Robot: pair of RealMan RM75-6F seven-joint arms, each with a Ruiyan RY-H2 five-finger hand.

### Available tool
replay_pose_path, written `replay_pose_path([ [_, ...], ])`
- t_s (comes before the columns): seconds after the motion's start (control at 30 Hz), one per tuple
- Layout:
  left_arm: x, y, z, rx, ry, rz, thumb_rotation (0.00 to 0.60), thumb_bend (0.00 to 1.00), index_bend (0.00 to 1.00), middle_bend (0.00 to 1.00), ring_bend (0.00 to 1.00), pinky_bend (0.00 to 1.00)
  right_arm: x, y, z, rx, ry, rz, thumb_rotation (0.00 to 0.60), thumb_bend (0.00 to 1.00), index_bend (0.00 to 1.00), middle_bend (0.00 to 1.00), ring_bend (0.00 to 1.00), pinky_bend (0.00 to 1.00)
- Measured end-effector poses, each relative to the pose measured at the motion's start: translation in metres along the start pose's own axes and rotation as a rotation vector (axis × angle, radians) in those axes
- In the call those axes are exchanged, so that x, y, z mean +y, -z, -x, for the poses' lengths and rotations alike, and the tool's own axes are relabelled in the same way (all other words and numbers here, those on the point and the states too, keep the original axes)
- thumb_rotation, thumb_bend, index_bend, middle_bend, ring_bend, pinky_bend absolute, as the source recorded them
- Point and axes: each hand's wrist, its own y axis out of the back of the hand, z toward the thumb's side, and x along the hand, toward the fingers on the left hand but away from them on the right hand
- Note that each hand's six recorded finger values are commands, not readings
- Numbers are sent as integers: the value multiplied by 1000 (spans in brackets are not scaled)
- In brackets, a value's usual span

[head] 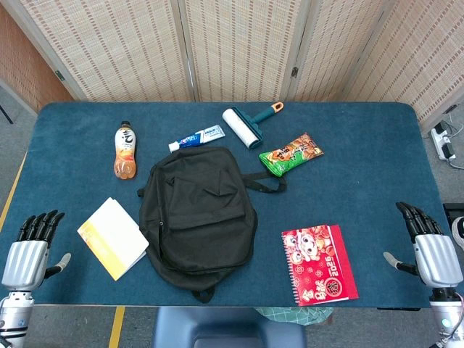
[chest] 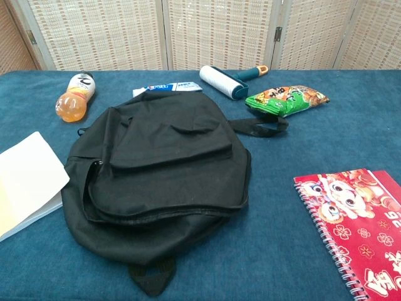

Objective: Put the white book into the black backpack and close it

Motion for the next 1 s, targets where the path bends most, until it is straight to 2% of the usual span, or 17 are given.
replay_pose_path([
  [0.43, -6, 2, -5, -56, 4, -14, 600, 283, 193, 182, 156, 120, 5, -3, 1, 35, 14, 13, 600, 165, 0, 133, 114, 167],
  [0.63, -28, 9, -14, -109, 56, -43, 600, 286, 189, 182, 156, 121, 6, -7, 1, 56, 14, 18, 599, 166, 0, 133, 115, 167],
  [1.0, -85, -2, -20, -215, 177, -22, 600, 286, 172, 183, 155, 121, 7, -13, 1, 78, 20, 18, 600, 166, 0, 133, 114, 167],
])
